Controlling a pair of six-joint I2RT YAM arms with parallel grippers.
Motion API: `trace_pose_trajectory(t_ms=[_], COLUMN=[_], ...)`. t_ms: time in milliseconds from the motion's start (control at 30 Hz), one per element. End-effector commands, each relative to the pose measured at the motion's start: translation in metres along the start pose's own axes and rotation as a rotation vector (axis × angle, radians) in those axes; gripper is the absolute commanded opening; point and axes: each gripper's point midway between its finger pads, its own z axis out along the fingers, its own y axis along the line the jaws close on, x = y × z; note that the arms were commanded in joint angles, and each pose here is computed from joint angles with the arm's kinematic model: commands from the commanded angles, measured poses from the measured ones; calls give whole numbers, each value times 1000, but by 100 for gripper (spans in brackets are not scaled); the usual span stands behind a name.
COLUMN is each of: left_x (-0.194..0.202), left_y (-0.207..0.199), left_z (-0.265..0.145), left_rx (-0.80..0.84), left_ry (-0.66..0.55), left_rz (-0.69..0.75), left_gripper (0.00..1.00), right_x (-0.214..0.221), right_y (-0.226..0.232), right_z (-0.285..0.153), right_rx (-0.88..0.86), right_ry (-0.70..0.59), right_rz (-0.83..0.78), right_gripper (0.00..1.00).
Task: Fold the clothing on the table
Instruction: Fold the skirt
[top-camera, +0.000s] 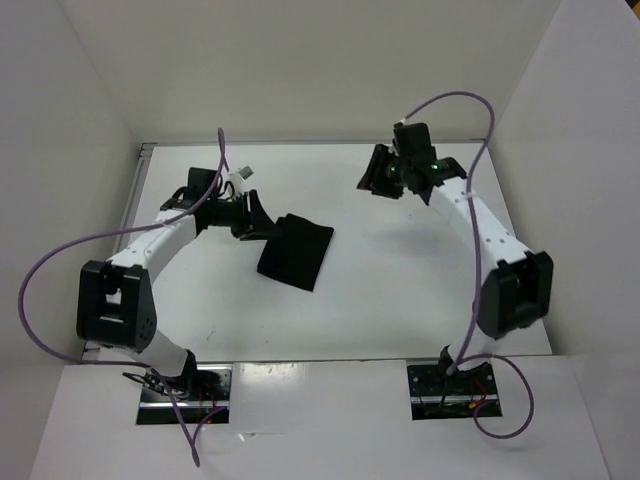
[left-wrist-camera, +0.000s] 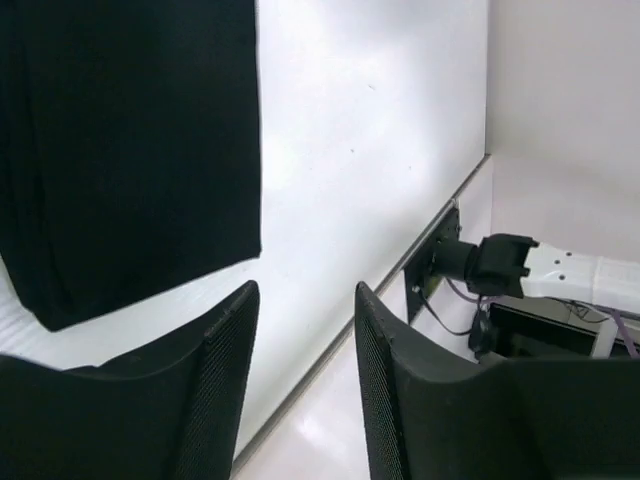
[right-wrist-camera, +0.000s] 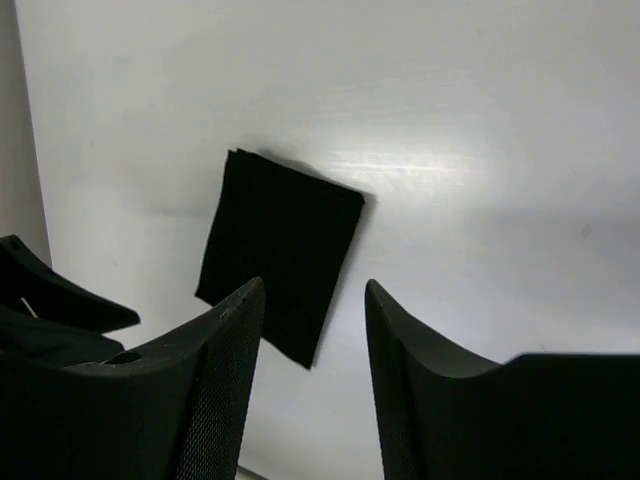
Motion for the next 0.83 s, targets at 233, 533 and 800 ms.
trace_pose_trajectory(t_ms=[233, 533, 800], left_x=[-6, -15, -4], left_y=[9, 4, 6], left_z=[-52, -67, -80], left_rx=[-62, -55, -118], left_ry=[-276, -372, -416], left_rz=[-134, -79, 2], left_gripper=[54, 62, 67], right_x=[105, 82, 82], right_y=[-32, -1, -11], right_z=[-51, -116, -136], right_rx=[65, -162, -199], right_ry=[-87, -271, -312], right_rz=[314, 211, 134], right_gripper=[50, 79, 86])
